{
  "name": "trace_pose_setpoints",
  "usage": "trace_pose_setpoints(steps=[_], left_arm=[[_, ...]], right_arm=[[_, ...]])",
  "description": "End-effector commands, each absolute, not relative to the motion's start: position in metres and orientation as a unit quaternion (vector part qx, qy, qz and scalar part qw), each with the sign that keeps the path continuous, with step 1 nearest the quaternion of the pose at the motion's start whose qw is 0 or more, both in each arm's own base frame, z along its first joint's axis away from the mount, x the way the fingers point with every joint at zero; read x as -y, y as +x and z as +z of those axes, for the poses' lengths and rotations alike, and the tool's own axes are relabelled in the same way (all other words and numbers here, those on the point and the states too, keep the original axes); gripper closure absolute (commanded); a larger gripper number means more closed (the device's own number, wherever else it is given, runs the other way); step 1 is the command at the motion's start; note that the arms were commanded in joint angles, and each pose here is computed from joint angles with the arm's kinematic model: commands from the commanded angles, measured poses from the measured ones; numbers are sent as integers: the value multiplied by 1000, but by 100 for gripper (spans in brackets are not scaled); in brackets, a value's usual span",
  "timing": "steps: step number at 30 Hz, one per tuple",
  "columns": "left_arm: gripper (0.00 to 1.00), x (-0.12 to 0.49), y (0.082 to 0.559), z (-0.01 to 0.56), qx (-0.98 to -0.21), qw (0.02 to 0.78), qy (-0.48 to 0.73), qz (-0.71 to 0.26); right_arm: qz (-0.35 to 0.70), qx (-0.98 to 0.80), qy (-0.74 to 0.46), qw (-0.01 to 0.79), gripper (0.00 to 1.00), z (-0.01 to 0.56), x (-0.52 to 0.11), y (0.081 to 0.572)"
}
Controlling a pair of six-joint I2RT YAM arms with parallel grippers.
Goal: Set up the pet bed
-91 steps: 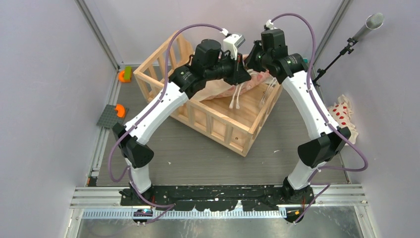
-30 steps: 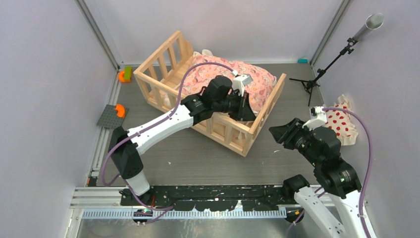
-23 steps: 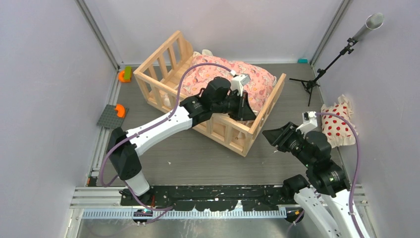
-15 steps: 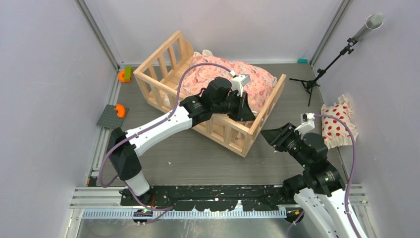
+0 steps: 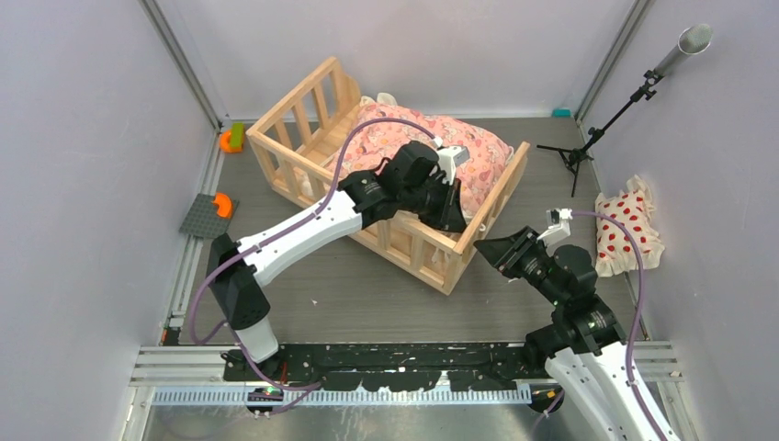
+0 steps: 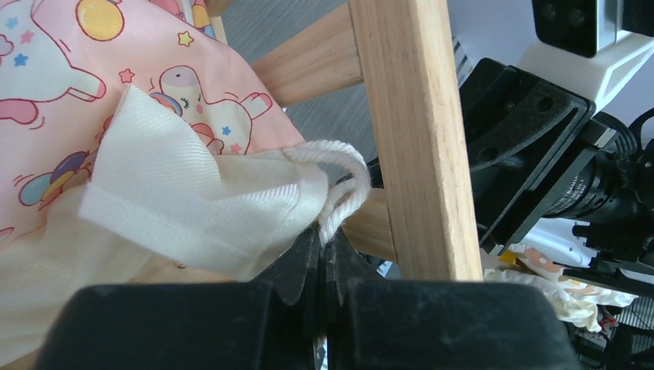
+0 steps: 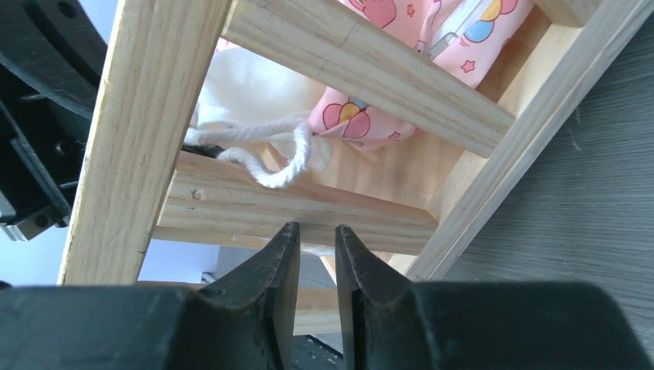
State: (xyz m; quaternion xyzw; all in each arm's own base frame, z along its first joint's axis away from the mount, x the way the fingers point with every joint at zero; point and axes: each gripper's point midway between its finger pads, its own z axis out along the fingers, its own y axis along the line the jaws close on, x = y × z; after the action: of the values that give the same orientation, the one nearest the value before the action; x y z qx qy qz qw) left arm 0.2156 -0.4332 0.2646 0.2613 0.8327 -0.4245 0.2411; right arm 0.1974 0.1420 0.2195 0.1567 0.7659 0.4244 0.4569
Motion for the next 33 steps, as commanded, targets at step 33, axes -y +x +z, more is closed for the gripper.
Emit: trace_pose_setpoints(steps=[33], left_arm=[[100,430,195,246,-850,201,252,-417]], right_arm=[[512,-751,107,403,79,235,-171,171]])
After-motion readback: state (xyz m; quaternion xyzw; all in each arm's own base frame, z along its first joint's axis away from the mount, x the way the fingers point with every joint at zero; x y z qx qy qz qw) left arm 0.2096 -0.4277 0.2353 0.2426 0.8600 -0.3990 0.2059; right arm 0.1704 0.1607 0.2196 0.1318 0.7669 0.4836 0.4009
